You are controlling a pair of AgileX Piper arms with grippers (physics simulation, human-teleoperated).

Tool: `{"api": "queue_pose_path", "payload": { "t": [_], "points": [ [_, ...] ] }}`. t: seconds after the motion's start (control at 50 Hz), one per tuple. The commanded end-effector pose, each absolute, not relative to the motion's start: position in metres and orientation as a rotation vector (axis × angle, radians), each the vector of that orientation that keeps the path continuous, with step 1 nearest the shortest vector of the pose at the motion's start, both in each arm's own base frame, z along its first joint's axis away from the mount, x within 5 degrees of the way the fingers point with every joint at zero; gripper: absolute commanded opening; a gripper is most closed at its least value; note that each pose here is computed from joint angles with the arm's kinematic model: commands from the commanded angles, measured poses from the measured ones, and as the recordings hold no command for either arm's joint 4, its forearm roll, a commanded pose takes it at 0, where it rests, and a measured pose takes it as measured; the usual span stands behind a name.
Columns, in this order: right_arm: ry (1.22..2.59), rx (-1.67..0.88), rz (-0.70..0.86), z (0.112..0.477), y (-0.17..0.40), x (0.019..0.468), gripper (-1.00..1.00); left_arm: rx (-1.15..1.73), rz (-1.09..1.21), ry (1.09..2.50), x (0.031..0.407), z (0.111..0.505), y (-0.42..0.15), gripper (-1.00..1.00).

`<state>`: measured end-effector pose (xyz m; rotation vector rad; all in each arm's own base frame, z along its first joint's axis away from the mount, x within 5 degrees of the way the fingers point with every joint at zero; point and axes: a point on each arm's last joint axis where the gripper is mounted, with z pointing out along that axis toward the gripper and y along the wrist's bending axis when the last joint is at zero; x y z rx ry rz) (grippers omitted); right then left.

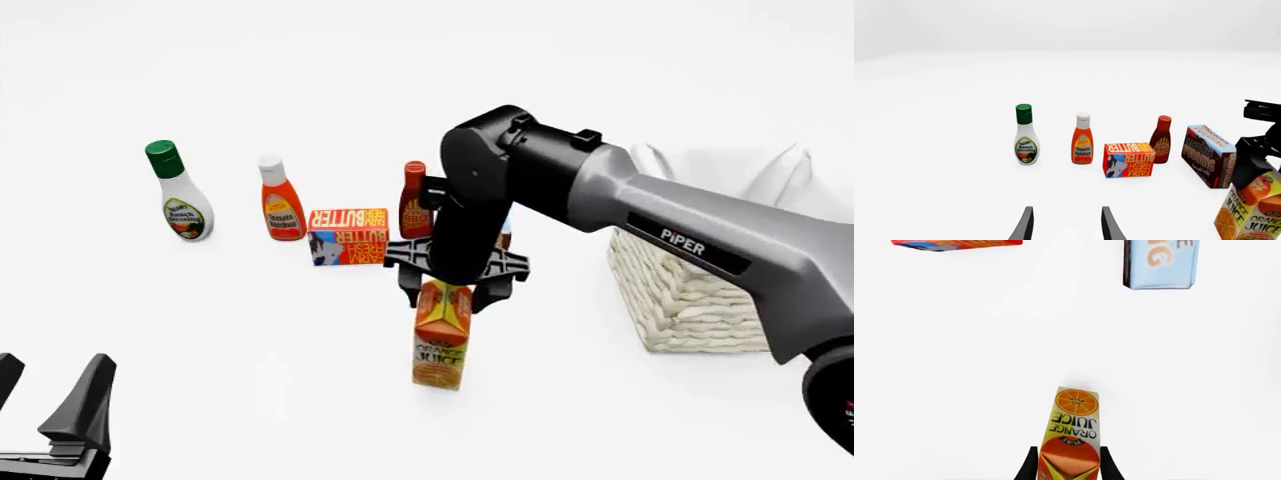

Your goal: Pick the orange juice and place it in the basket.

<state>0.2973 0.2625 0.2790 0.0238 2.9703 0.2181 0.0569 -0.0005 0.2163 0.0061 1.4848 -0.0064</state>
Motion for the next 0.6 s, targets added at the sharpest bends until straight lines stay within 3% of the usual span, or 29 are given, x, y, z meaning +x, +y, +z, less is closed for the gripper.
{"api": "queue_pose_path", "payload": {
  "t": [0.02, 0.6],
  "points": [
    [2.951, 0.010, 0.240, 0.290, 0.259, 0.291, -1.00, 0.006, -0.006, 1.485, 0.057, 0.216, 0.000, 1.00],
    [2.896, -0.134, 0.257, 0.309, 0.244, 0.292, -1.00, 0.006, -0.006, 1.485, 0.057, 0.216, 0.000, 1.00]
  ]
}}
